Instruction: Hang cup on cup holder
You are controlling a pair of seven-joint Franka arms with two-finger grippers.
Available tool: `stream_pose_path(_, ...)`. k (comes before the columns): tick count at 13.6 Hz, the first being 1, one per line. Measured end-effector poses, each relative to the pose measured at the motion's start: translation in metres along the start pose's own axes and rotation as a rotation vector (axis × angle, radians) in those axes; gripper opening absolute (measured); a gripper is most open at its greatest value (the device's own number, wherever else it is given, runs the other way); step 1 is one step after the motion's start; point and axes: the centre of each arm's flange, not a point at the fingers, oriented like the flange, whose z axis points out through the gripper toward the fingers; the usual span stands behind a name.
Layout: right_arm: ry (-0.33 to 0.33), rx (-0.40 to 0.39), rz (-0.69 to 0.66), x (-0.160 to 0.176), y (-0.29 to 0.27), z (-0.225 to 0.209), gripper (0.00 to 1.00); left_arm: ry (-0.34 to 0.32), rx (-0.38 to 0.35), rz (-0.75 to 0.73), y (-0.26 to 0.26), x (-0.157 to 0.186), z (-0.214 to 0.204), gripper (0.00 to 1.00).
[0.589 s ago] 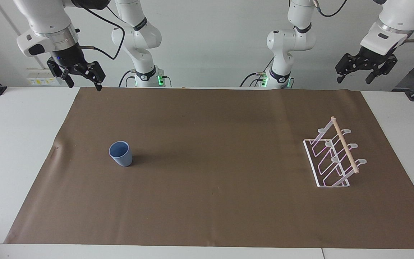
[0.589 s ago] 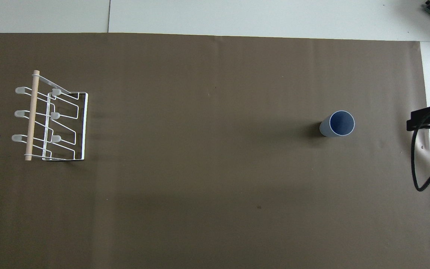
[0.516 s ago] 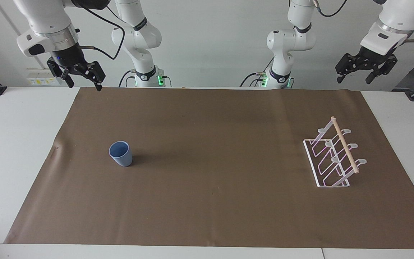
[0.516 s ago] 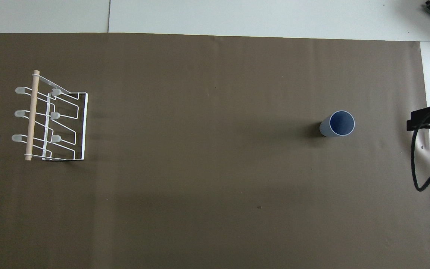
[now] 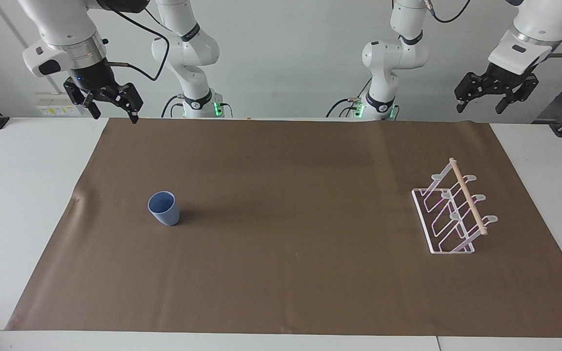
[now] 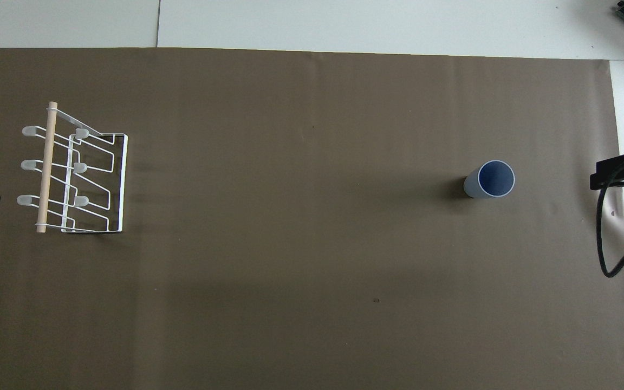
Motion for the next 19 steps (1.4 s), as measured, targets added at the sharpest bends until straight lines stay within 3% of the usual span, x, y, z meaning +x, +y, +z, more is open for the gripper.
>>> stream_pose_path(4,0.027,0.002,0.000,0.005,0.008,0.010,1.00,0.000,0.000,-0.003,-0.001,0.000,0.000,1.00)
stream_pose_path(10,0.066,0.002,-0.085,0.024,0.011,0.063,1.00,-0.001,0.000,-0.004,-0.001,0.000,0.000,1.00)
stream_pose_path(19,0.042,0.031,-0.285,0.094,-0.005,0.217,1.00,-0.001,0.000,-0.005,-0.001,0.000,0.000,1.00)
